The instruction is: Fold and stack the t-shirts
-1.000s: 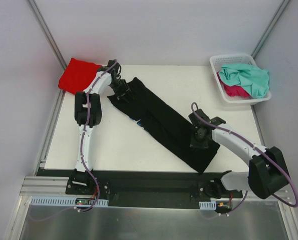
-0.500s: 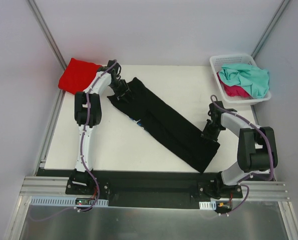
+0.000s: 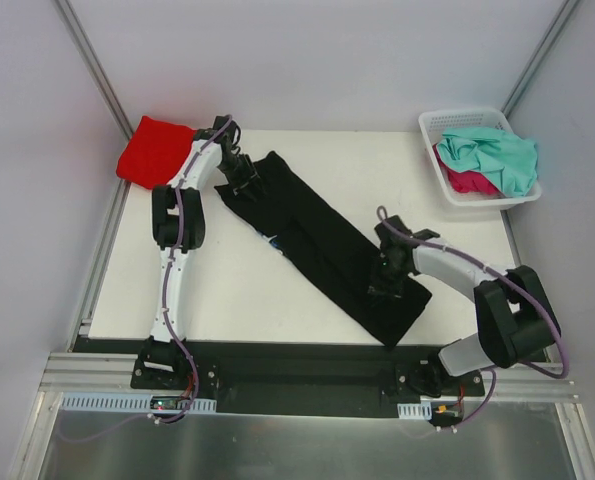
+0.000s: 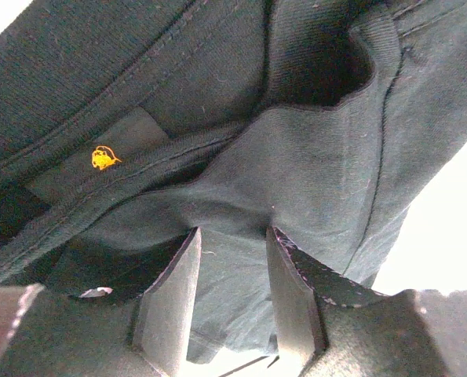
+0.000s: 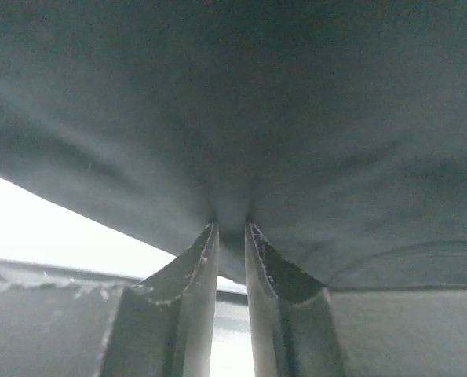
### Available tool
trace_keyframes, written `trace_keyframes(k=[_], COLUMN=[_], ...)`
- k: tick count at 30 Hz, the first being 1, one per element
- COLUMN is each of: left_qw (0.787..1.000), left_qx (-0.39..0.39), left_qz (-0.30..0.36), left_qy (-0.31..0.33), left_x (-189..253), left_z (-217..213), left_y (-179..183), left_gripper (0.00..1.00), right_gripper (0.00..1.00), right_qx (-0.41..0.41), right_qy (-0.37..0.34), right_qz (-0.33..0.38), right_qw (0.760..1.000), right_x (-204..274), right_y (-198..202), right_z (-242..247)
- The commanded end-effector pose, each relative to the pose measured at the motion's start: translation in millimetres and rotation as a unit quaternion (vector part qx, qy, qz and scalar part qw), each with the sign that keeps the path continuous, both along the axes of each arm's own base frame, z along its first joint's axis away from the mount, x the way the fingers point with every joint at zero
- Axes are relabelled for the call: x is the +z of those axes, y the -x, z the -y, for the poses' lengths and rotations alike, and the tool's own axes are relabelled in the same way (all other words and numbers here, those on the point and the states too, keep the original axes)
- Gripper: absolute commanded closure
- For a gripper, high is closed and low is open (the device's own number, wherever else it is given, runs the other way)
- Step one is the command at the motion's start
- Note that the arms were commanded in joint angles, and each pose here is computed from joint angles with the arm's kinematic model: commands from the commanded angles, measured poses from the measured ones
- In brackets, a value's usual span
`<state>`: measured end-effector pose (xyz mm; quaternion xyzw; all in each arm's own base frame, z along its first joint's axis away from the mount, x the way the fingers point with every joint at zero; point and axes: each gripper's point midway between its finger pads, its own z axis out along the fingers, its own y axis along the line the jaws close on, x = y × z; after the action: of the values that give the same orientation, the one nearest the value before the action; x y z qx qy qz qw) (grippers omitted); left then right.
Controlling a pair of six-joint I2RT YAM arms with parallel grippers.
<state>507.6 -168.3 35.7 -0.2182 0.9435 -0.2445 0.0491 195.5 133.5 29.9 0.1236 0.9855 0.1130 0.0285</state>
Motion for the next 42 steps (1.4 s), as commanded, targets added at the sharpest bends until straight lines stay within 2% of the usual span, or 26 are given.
trace_keyframes(k=[1,5,6,7,9,11,16,19,24,27,28,29,31,32,34,35,37,38,42], left_qw=[1.0,1.0,1.0,1.0,1.0,0.999,0.987,0.982,0.98,0.976,0.975,0.975,0.975,0.976,0.976,0.976,0.976,0.975,0.972], left_qx=[0.0,-0.001,-0.001,-0.002,-0.011,-0.014,-0.022,-0.023,-0.036,-0.039,-0.044,-0.046,-0.048,-0.053,-0.046,-0.048,-0.036,-0.033,-0.021], left_qz=[0.004,0.017,0.016,0.02,0.017,0.027,0.109,0.134,0.132,0.134,0.132,0.112,0.112,0.084,0.084,0.06,0.072,0.057,0.084], left_qy=[-0.009,0.007,0.006,0.006,0.002,-0.008,-0.119,-0.13,-0.146,-0.165,-0.173,-0.187,-0.188,-0.193,-0.195,-0.202,-0.2,-0.214,-0.219], left_x=[-13,-4,-4,2,2,14,65,87,93,107,107,94,100,84,87,74,86,76,95], left_z=[-9,-7,-8,-9,-10,-14,-38,-40,-40,-41,-38,-41,-40,-43,-44,-48,-51,-59,-71], left_y=[-10,-18,-17,-16,-9,-4,-5,-4,11,34,42,55,72,89,105,123,138,154,175], left_gripper=[0.61,0.61,0.61,0.61,0.6,0.6,0.6,0.6,0.6,0.6,0.6,0.6,0.6,0.6,0.6,0.6,0.6,0.6,0.59], right_gripper=[0.77,0.77,0.77,0.77,0.77,0.77,0.75,0.75,0.74,0.74,0.74,0.74,0.74,0.74,0.74,0.74,0.74,0.74,0.74], right_qx=[0.032,0.083,0.112,0.119,0.133,0.137,0.149,0.152,0.148,0.133,0.124,0.102,0.084,0.069,0.056,0.036,0.028,0.014,0.014], right_qy=[-0.045,-0.024,-0.028,-0.005,-0.006,-0.003,0.03,0.061,0.11,0.134,0.112,0.104,0.094,0.097,0.098,0.093,0.072,0.067,0.043], right_qz=[-0.032,-0.035,-0.014,-0.01,0.012,0.019,0.035,0.049,0.068,0.057,0.052,0.046,0.037,0.034,0.034,0.029,0.013,0.009,-0.009], right_qw=[0.998,0.996,0.993,0.993,0.991,0.99,0.988,0.985,0.98,0.98,0.985,0.988,0.991,0.992,0.993,0.995,0.997,0.998,0.999], right_x=[2,5,18,20,35,41,46,48,51,37,33,28,17,16,15,15,9,7,-2], right_y=[41,67,67,68,60,56,49,43,29,18,14,3,-2,-11,-18,-23,-20,-22,-13], right_z=[-58,-99,-118,-117,-129,-131,-120,-109,-86,-62,-64,-52,-38,-24,-12,-3,2,8,4])
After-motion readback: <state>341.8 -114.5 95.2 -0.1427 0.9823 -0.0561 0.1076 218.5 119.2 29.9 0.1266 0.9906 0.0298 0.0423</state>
